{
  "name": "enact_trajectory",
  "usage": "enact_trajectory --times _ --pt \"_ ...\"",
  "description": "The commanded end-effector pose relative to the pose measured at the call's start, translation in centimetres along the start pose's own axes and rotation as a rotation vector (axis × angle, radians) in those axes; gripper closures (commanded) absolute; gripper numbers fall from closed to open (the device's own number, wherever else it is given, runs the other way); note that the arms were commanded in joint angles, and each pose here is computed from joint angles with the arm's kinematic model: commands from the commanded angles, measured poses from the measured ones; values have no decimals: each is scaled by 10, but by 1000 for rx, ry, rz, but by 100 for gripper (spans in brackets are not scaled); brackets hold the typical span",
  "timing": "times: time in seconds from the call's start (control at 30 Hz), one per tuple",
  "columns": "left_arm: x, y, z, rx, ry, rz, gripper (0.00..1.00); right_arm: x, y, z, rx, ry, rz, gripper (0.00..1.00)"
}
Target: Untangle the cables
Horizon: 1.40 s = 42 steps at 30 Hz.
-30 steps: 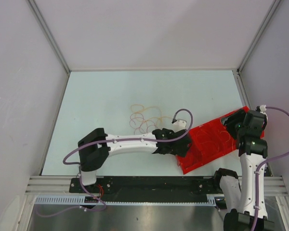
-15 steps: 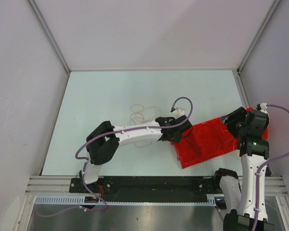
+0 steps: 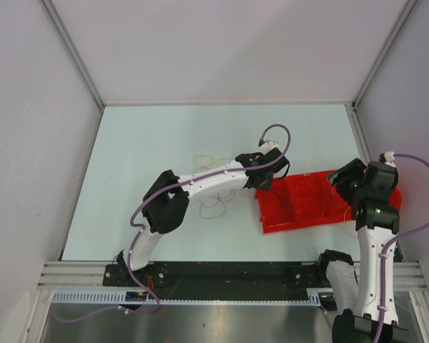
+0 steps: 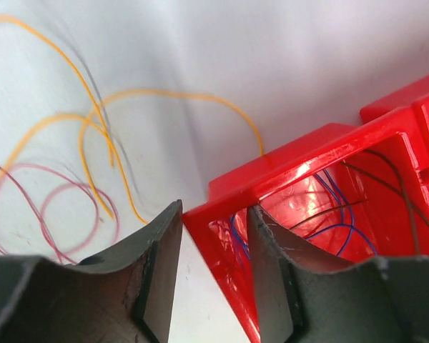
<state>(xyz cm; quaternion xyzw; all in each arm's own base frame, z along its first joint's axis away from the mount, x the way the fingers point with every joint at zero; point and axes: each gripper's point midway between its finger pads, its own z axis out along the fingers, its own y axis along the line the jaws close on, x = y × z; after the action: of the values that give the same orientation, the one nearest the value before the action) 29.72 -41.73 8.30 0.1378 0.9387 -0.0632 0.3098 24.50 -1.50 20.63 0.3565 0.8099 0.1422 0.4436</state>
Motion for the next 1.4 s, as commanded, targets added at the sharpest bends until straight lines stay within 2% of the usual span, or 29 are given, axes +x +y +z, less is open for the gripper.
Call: enact_trajectory --times 0.0,0.1,0.17,0.2,0.27,0.3,0.33,0.47,0.57,0.73,0.93,1.1,1.23,1.37 --pt "-43 6 -23 -3 -99 13 51 -19 8 -12 -13 -67 -32 36" --pt "-65 0 -33 60 -157 23 47 -21 0 -11 30 -83 -36 33" --pt "-82 -6 -38 78 -184 28 42 -26 -5 -11 62 -99 -34 26" --pt "-84 -6 -39 92 -167 49 33 -28 -14 -11 116 -109 -34 23" --pt "-92 -7 -46 92 -179 53 24 -31 -25 -13 180 -127 -28 16" --pt "-94 -5 -53 96 -187 52 16 -34 -43 -17 276 -161 7 8" --pt "-86 0 -51 88 -171 63 13 -36 -53 -21 331 -182 30 1" --pt "-86 11 -73 103 -197 58 5 -44 -105 -42 623 -313 169 0" --pt "-87 17 -91 110 -205 56 3 -36 -127 -50 747 -344 310 0" --pt "-71 38 -121 118 -191 39 3 -18 -163 -41 892 -333 392 0" --pt "-33 60 -143 163 -148 19 3 -23 -198 -29 892 -358 454 7" --pt "-14 84 -174 194 -170 -27 3 -20 -214 -12 832 -335 456 11" --pt "10 103 -182 191 -154 -35 3 -20 -218 -4 812 -338 444 20" --pt "25 118 -192 185 -151 -43 2 -16 -226 12 808 -305 441 20"
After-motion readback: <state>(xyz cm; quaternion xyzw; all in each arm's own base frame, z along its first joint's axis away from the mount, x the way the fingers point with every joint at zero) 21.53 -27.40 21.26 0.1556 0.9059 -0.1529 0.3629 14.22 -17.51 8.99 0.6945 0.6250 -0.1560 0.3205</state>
